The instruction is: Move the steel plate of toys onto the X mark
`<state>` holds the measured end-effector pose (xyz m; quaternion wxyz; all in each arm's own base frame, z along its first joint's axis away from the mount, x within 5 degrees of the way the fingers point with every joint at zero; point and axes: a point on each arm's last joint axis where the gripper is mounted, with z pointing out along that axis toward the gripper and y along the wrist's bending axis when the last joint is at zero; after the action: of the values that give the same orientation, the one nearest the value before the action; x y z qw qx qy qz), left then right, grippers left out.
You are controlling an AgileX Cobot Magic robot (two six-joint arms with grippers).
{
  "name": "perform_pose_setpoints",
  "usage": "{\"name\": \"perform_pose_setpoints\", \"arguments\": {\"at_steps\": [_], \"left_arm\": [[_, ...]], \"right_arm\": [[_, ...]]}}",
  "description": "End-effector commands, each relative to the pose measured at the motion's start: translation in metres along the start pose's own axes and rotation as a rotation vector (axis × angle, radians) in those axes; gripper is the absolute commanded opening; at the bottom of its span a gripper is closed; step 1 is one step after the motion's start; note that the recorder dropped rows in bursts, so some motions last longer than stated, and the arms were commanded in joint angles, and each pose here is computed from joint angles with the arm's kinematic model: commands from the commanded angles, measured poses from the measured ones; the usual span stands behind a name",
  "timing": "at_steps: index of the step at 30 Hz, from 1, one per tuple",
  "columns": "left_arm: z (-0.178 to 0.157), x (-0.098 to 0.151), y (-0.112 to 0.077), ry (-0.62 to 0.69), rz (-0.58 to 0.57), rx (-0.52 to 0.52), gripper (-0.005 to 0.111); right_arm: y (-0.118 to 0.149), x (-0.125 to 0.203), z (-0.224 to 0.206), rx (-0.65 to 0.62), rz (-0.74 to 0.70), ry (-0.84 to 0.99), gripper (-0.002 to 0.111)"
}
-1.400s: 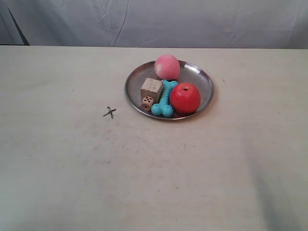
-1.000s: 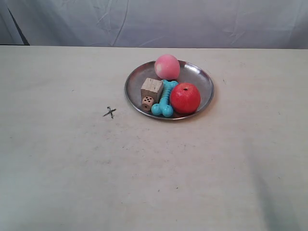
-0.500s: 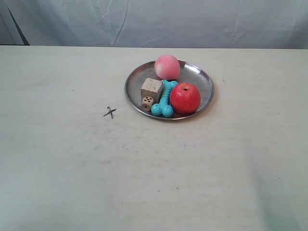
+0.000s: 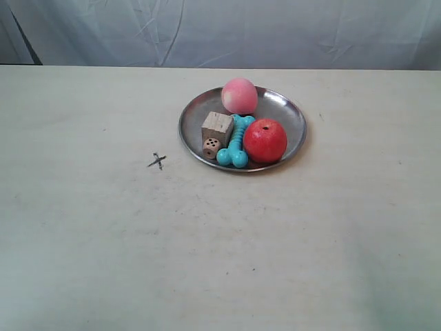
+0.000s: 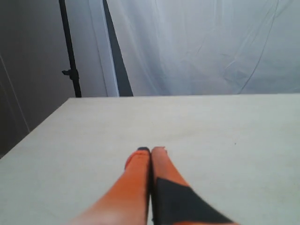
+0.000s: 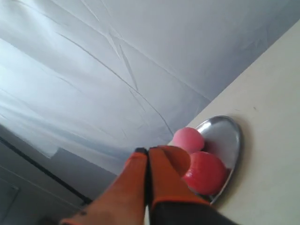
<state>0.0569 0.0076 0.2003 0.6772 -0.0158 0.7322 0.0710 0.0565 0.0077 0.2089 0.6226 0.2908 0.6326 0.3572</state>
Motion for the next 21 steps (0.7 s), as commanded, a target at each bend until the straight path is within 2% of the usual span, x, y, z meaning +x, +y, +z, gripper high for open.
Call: {"name": "perform_pose_setpoints", "arguments": {"at_steps": [1,4,5,10,14,18,19,21], "left_arm": [[-0.002,-0.013,0.0,-0.161,-0.053,0.009,0.0],[-0.005,-0.026,0.001,-0.309,-0.074,0.005,0.0],[-0.008,-0.036,0.001,-0.419,-0.075,0.001,0.0],[-0.019,-0.054,0.002,-0.655,-0.066,-0.006,0.0],[-0.026,-0.062,0.003,-0.777,-0.062,-0.009,0.0],[-0.03,-0.065,0.003,-0.826,-0.069,-0.007,0.0],[-0.032,-0.067,0.004,-0.856,-0.102,-0.002,0.0],[-0.034,-0.069,0.008,-0.889,-0.275,0.033,0.0]], "right_arm": [[0.0,-0.005,-0.001,-0.008,0.103,-0.062,0.0],[-0.001,-0.011,-0.001,-0.004,0.103,-0.129,0.0],[-0.001,-0.015,-0.002,-0.002,0.103,-0.169,0.0],[-0.002,-0.02,-0.003,0.002,0.134,-0.233,0.0],[-0.002,-0.021,-0.003,0.003,0.134,-0.245,0.0],[-0.003,-0.025,-0.004,0.006,0.15,-0.29,0.0],[-0.004,-0.029,-0.005,0.01,0.157,-0.334,0.0],[-0.005,-0.034,-0.007,0.018,0.18,-0.397,0.0]]}}
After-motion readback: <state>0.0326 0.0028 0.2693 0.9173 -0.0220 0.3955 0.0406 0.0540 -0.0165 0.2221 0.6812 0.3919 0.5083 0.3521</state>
